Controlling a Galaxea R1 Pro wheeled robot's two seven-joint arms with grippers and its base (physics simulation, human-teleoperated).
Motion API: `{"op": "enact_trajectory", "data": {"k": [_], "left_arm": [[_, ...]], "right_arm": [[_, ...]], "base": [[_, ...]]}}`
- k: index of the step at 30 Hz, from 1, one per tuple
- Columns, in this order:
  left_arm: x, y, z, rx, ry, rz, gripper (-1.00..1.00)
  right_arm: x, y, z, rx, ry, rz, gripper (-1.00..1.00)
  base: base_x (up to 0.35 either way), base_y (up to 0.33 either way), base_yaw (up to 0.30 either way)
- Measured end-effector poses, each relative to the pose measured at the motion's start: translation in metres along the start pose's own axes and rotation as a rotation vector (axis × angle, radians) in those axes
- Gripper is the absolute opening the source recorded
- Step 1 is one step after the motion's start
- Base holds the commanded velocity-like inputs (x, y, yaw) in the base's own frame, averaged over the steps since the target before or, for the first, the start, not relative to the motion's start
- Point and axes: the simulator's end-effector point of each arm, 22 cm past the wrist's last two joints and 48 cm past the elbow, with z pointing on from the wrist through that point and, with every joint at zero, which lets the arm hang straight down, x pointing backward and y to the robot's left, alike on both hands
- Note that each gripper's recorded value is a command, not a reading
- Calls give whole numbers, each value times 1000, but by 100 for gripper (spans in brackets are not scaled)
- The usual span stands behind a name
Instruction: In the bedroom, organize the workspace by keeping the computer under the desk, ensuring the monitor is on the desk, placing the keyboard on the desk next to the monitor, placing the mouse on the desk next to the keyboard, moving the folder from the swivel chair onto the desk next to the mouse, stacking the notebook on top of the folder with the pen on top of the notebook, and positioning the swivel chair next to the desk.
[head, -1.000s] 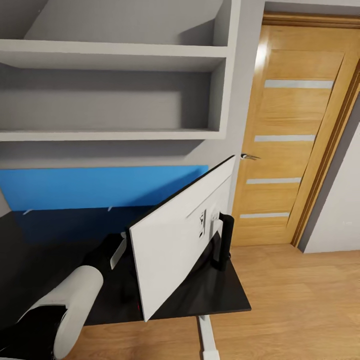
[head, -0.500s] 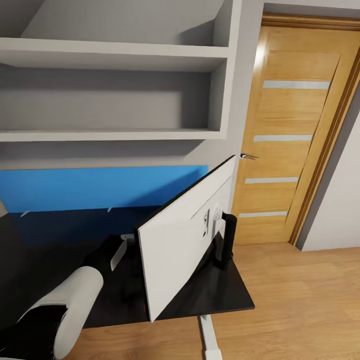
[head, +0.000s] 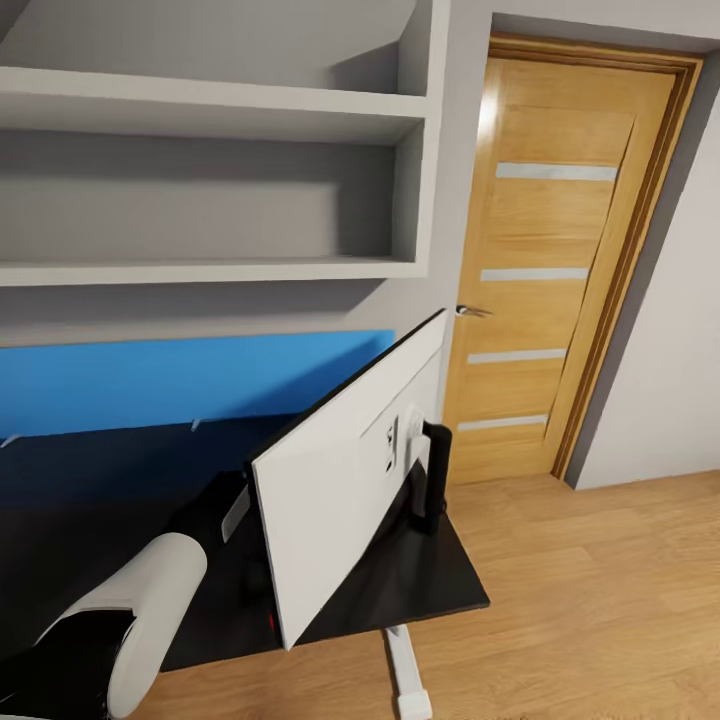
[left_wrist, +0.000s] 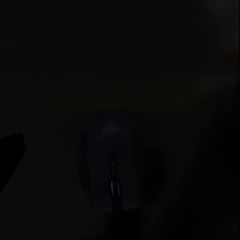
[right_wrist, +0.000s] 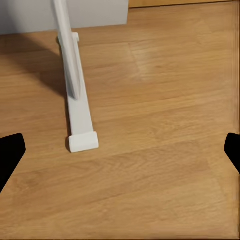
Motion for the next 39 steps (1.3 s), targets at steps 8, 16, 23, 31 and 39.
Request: {"op": "enact_trajectory", "data": {"k": [8, 16, 23, 31, 39], "left_arm": [[0, 0, 0, 0, 1, 0, 100], [0, 2, 0, -3, 1, -1, 100], [0, 2, 0, -7, 1, -1, 100], [0, 3, 0, -7, 2, -1, 100], [0, 2, 0, -5, 1, -1, 100]], "right_arm": [[0, 1, 0, -1, 0, 0, 100], [0, 1, 0, -2, 1, 1, 100], [0, 1, 0, -1, 0, 1, 100], [0, 1, 0, -1, 0, 1, 100], [0, 1, 0, -2, 0, 0, 100]], "base": [[0, 10, -100], [0, 199, -8], [0, 73, -1], [0, 12, -1], [0, 2, -69]]}}
